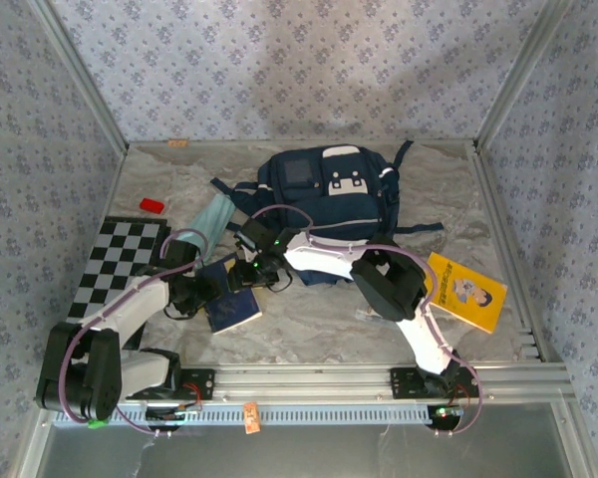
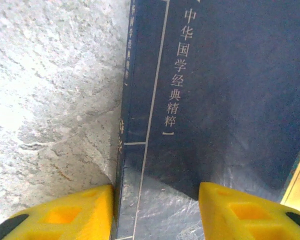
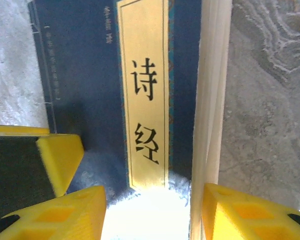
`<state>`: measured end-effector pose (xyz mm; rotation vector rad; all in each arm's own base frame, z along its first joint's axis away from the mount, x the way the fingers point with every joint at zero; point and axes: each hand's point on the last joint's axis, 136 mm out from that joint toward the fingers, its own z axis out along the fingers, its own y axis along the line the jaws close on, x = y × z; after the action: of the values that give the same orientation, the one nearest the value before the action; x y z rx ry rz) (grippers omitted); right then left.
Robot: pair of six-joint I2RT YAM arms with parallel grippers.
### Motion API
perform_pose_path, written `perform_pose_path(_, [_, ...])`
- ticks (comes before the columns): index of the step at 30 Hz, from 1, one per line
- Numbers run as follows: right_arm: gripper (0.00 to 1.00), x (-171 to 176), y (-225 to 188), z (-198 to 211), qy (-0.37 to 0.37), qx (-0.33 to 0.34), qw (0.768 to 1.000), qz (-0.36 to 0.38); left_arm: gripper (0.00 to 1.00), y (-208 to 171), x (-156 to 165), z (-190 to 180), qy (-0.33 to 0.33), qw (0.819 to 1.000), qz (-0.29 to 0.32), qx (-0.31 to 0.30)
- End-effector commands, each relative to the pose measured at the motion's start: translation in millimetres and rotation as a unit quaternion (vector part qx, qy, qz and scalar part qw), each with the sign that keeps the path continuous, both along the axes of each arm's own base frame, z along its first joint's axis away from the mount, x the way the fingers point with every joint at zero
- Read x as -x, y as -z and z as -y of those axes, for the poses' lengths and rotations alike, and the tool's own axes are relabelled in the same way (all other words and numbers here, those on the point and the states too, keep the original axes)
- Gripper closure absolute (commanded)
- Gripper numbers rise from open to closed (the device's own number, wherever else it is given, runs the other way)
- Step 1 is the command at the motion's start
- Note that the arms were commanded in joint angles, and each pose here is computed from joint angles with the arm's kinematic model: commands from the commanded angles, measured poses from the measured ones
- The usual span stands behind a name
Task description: Pack the student bag
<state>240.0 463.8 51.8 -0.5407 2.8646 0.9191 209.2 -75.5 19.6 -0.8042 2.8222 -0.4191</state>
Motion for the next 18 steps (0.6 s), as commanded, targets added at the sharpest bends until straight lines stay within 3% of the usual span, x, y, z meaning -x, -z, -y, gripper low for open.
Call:
perform_pose_path(1, [0.48, 9.9, -37.8, -6.8, -0.013, -0.039, 0.999, -0.003, 0.52, 5.3, 1.6, 11.1, 0.017, 0.999, 0.001, 0.028])
perform_pose_path(18, [0.7, 14.1, -17.9, -2.7, -0.013, -0.041, 0.999, -0.028, 0.53, 3.6, 1.5, 12.1, 0.016, 0.999, 0.001, 0.03])
